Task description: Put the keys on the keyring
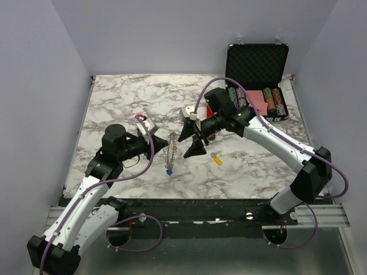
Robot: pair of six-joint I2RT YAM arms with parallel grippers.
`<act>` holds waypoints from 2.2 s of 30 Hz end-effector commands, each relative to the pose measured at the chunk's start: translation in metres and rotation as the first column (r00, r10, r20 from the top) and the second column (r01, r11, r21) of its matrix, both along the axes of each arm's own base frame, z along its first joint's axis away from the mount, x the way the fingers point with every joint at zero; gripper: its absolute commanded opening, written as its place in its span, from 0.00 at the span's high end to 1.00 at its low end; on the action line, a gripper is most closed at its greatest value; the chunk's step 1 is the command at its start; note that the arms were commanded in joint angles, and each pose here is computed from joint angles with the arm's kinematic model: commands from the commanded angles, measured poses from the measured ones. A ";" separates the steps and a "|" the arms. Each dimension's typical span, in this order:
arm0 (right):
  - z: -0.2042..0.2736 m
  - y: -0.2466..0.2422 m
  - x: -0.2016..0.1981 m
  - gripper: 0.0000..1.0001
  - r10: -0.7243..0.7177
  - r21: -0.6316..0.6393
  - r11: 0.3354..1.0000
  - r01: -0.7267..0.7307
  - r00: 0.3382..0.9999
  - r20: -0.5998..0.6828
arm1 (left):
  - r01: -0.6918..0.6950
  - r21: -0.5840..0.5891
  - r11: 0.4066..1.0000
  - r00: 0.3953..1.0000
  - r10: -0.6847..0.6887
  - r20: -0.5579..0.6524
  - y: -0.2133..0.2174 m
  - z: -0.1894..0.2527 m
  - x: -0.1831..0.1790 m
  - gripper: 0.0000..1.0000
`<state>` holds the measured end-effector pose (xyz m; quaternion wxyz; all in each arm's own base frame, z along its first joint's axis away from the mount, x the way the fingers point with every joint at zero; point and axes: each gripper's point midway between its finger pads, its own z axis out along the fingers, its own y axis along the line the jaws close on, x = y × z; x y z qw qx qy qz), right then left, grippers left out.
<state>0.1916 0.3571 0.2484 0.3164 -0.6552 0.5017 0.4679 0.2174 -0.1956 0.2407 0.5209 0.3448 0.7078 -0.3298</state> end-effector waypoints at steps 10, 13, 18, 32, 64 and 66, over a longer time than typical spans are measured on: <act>0.016 0.004 -0.009 0.40 0.034 0.051 0.998 -0.030 0.996 -0.087 | 0.187 -0.229 0.955 0.978 -0.159 0.138 -0.032 0.028 -0.028 1.00; 0.010 0.006 -0.006 0.43 0.022 0.043 0.999 -0.018 0.995 -0.095 | 0.191 -0.248 0.950 0.977 -0.160 0.140 -0.034 0.029 -0.030 1.00; 0.007 0.009 -0.001 0.45 -0.001 0.031 1.000 0.004 0.996 -0.094 | 0.202 -0.271 0.941 0.975 -0.167 0.145 -0.035 0.029 -0.034 1.00; -0.013 0.011 0.004 0.59 -0.037 0.006 0.999 0.038 0.990 -0.134 | 0.178 -0.297 0.938 0.981 -0.144 0.132 -0.033 0.023 -0.036 1.00; -0.024 0.008 -0.016 1.00 0.071 0.028 0.997 -0.066 0.975 -0.211 | 0.124 -0.343 0.931 0.991 -0.100 0.087 -0.032 0.017 -0.032 1.00; -0.027 0.008 -0.013 1.00 0.060 0.016 0.998 -0.058 0.977 -0.205 | 0.114 -0.346 0.931 0.993 -0.091 0.081 -0.031 0.016 -0.030 1.00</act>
